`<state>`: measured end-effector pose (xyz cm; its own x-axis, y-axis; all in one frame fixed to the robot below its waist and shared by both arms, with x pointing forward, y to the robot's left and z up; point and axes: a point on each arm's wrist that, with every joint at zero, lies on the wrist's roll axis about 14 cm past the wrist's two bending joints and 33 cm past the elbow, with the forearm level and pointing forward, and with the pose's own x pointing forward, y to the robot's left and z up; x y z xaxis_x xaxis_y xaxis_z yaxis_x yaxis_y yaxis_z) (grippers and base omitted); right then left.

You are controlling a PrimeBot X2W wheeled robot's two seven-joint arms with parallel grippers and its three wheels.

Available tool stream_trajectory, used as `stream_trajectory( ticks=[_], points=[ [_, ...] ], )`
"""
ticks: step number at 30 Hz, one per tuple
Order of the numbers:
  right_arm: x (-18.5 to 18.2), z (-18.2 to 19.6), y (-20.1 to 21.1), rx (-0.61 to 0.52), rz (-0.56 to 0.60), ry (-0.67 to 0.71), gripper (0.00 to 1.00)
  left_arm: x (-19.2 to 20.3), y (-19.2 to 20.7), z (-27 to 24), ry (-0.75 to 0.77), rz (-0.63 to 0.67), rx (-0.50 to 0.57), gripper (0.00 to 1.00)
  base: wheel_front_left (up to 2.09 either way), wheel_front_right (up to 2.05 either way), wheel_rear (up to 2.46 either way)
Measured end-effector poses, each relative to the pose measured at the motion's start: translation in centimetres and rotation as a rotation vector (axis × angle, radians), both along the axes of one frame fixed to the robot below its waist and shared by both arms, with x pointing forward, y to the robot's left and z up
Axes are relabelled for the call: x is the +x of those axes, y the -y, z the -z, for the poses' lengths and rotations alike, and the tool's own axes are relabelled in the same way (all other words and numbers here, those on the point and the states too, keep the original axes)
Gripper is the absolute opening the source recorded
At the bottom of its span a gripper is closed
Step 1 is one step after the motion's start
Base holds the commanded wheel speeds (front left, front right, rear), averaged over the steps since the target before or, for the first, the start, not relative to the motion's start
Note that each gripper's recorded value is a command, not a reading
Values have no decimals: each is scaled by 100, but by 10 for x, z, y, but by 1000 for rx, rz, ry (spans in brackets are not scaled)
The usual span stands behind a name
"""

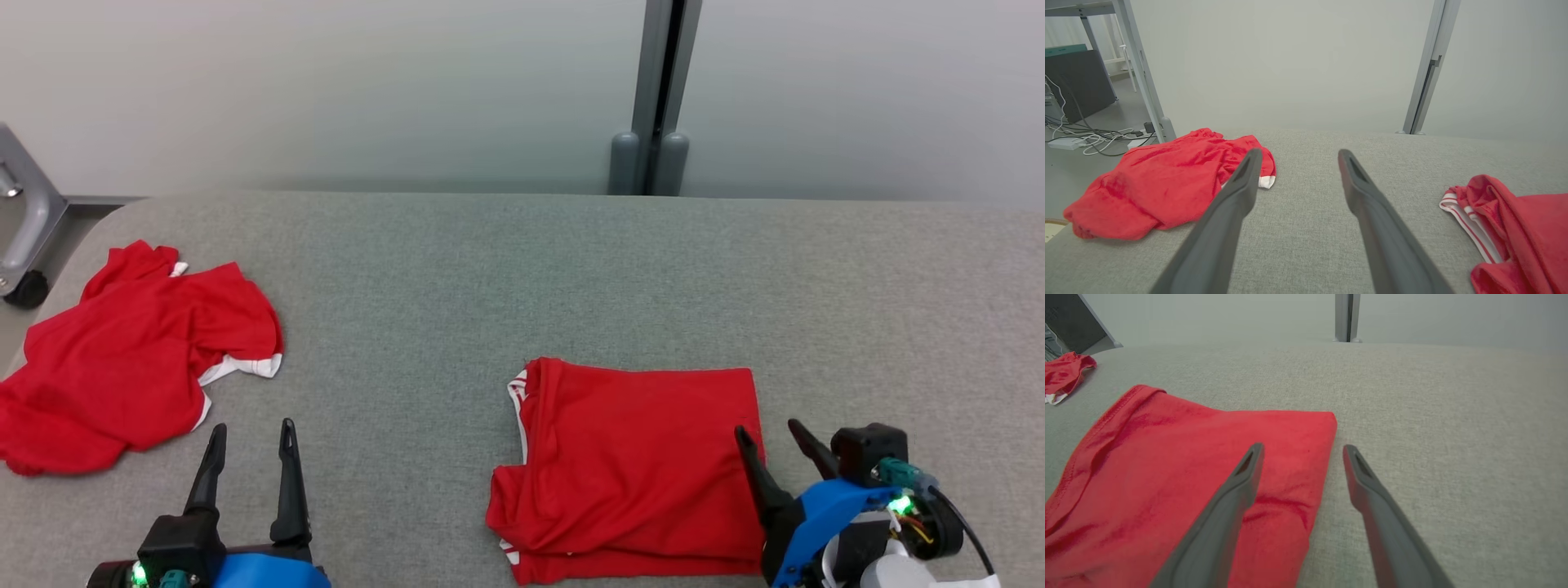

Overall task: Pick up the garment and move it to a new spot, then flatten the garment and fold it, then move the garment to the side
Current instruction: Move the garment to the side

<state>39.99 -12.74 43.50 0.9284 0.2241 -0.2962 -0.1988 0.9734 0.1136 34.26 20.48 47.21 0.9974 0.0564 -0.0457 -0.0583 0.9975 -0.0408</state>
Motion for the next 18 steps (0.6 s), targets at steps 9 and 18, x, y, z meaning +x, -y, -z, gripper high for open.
stream_trajectory(
  ticks=[9,18],
  points=[
    [-4,48,-9,5,-16,-131,100,5,-7,4,-9,-27,-2,100,0,0,0],
    [-2,60,-26,56,-38,-150,0,8,-9,8,-16,-35,-6,100,0,0,0]
  ],
)
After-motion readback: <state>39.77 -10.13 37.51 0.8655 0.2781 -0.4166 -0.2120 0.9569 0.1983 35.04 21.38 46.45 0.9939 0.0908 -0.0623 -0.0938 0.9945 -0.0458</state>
